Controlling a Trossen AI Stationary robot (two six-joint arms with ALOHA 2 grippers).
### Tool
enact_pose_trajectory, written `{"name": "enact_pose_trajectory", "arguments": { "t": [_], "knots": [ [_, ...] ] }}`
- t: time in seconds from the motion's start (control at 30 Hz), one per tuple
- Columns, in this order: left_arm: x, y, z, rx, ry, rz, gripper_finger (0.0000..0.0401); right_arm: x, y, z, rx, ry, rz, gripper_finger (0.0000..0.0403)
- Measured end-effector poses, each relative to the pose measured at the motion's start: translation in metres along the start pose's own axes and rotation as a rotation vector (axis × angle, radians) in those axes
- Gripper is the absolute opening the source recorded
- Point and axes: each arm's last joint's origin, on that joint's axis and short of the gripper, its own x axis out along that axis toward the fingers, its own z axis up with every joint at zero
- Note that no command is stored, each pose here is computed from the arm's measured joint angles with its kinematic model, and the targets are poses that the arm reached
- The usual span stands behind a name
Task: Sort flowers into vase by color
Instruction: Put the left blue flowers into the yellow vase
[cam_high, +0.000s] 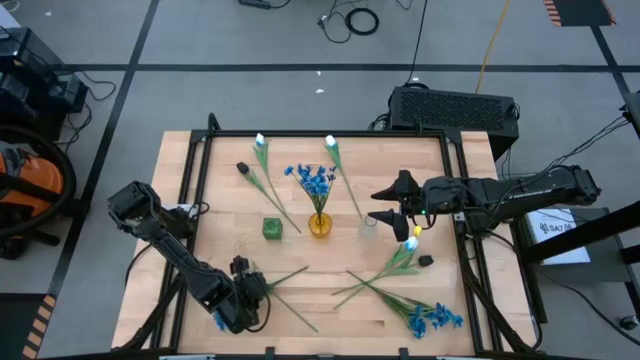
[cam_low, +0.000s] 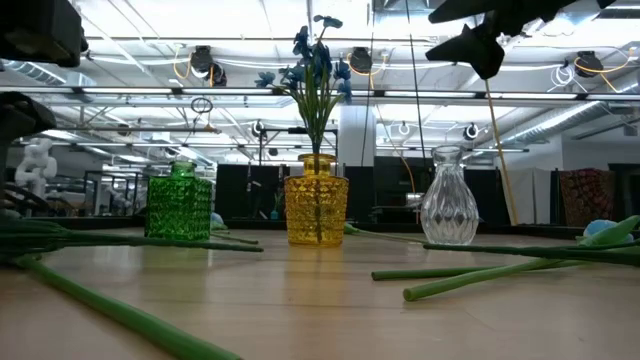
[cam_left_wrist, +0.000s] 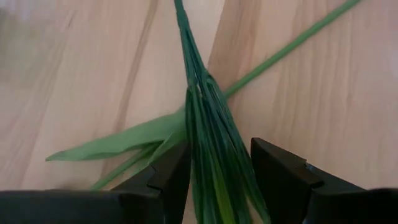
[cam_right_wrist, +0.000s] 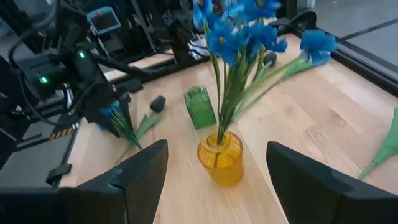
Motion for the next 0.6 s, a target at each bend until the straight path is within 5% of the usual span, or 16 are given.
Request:
{"name": "enact_pose_trajectory", "arguments": {
  "t": [0.17,0.43,0.6],
  "knots": [
    [0.0,-0.001,0.001,-0.004,-0.004,-0.012,0.0148,-0.001,0.005,0.005,0.002,-0.062,0.041,0.0264],
    [0.0,-0.001,0.0,0.026,-0.003,-0.009,0.0019,-0.007,0.026,0.016,-0.05,-0.214,0.174,0.0264],
    [-0.004,0.003,0.003,0.028,0.005,0.0,0.0018,-0.014,0.041,0.022,-0.099,-0.322,0.265,0.0264]
  ]
}}
